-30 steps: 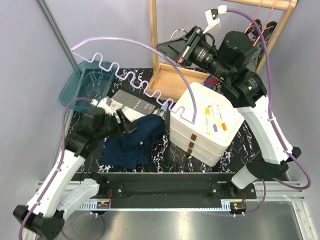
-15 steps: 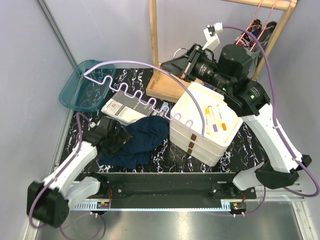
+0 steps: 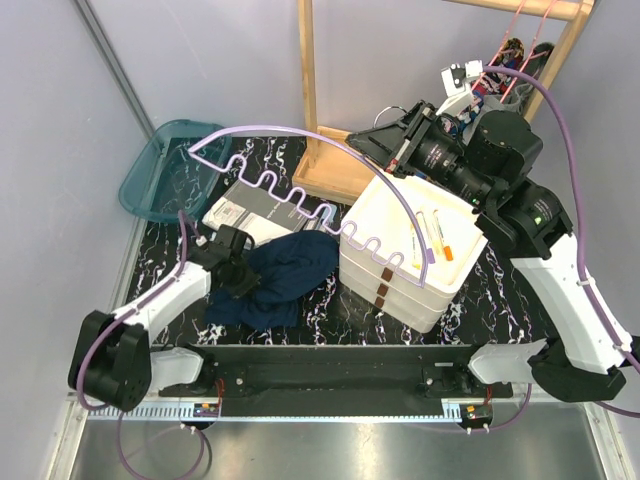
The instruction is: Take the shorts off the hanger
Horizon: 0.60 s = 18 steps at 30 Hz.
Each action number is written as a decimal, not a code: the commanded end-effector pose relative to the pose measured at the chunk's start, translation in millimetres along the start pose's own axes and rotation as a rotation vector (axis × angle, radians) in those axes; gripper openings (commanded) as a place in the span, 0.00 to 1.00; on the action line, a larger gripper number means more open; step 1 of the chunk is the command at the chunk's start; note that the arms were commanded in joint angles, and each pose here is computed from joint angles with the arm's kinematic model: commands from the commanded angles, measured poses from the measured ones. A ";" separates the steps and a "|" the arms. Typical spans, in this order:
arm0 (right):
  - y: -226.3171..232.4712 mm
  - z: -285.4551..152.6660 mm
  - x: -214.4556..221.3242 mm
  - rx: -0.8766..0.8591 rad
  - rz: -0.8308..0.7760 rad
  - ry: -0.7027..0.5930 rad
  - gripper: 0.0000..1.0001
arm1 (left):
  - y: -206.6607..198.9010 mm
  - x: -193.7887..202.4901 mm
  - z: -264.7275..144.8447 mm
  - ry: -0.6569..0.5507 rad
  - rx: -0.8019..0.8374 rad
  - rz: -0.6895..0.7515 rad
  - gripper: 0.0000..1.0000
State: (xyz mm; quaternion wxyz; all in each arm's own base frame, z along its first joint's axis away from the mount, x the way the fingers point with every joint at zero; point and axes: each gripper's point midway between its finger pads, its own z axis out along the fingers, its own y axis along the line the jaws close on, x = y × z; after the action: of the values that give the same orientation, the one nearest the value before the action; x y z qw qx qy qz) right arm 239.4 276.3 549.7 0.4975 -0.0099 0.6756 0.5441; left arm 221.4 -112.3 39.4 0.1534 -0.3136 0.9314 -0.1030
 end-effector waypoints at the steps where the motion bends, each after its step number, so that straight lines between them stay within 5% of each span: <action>1: 7.2 -13.9 -18.2 -0.016 -0.021 -0.085 0.00 | -29.9 -13.6 -27.8 -0.096 0.182 0.068 0.10; 4: 5.3 -11.2 -21.2 -0.005 -0.035 -0.098 0.00 | -42.7 -11.7 -55.3 -0.116 0.283 0.105 0.00; 18: 29.8 -5.4 -37.6 -0.073 -0.097 -0.111 0.00 | -140.5 -67.2 -271.5 -0.490 0.858 0.243 0.00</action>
State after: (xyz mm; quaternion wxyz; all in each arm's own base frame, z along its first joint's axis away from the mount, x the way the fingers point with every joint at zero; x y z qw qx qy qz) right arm 249.0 278.8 545.1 0.5077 -0.0136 0.6809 0.5277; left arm 238.0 -142.8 253.7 0.3939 -0.1801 0.8438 -0.3168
